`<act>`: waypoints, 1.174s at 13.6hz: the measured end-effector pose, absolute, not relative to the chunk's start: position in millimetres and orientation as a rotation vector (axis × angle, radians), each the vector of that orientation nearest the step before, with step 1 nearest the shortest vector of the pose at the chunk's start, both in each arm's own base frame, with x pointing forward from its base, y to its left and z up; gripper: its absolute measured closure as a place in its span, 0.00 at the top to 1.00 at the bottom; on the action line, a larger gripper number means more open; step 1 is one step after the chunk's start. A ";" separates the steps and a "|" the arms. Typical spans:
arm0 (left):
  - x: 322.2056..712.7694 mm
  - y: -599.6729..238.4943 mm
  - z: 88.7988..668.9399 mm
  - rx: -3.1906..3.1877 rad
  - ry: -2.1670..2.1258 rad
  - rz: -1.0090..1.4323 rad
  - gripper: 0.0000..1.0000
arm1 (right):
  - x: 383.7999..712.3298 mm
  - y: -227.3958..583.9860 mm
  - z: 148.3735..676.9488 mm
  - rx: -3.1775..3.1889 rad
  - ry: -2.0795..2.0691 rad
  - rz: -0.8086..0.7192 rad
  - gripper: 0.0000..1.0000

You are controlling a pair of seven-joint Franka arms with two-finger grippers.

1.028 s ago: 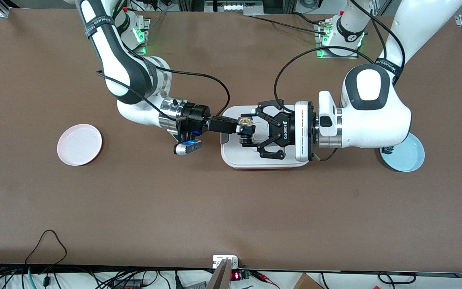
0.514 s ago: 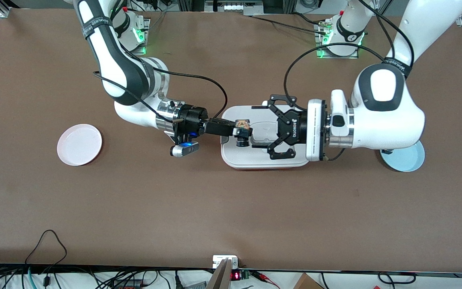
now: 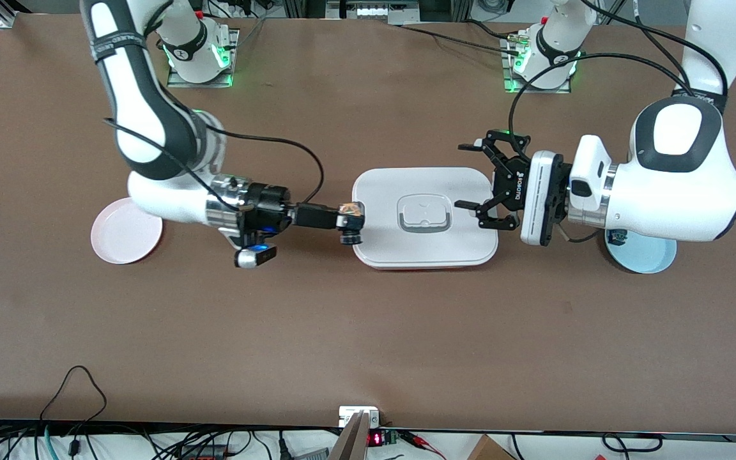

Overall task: Transfer orange switch to right arm and place
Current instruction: 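Open the left gripper and pull it back from the switch, then place the switch on the white plate while the left gripper returns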

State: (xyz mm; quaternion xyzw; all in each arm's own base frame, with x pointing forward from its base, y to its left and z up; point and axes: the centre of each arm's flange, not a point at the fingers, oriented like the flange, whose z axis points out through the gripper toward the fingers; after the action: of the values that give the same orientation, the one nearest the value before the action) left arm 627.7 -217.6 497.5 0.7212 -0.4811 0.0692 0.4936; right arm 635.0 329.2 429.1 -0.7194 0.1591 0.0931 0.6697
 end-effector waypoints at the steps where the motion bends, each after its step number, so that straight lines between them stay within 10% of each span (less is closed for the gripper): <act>1: 624.6 -210.6 491.0 1.808 -1.166 0.084 1.00 | 638.3 312.0 431.1 -1.677 0.306 0.229 0.34; 16: 618.9 -120.5 532.2 3.071 -0.743 -0.570 1.00 | 632.7 17.9 424.0 -2.963 -0.238 0.351 0.34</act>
State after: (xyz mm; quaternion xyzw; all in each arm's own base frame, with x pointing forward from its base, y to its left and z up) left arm 618.9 -120.5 532.2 0.9559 -0.2314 -0.1775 -0.0347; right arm 632.7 17.9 424.0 -0.9872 -0.0794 0.1170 0.0743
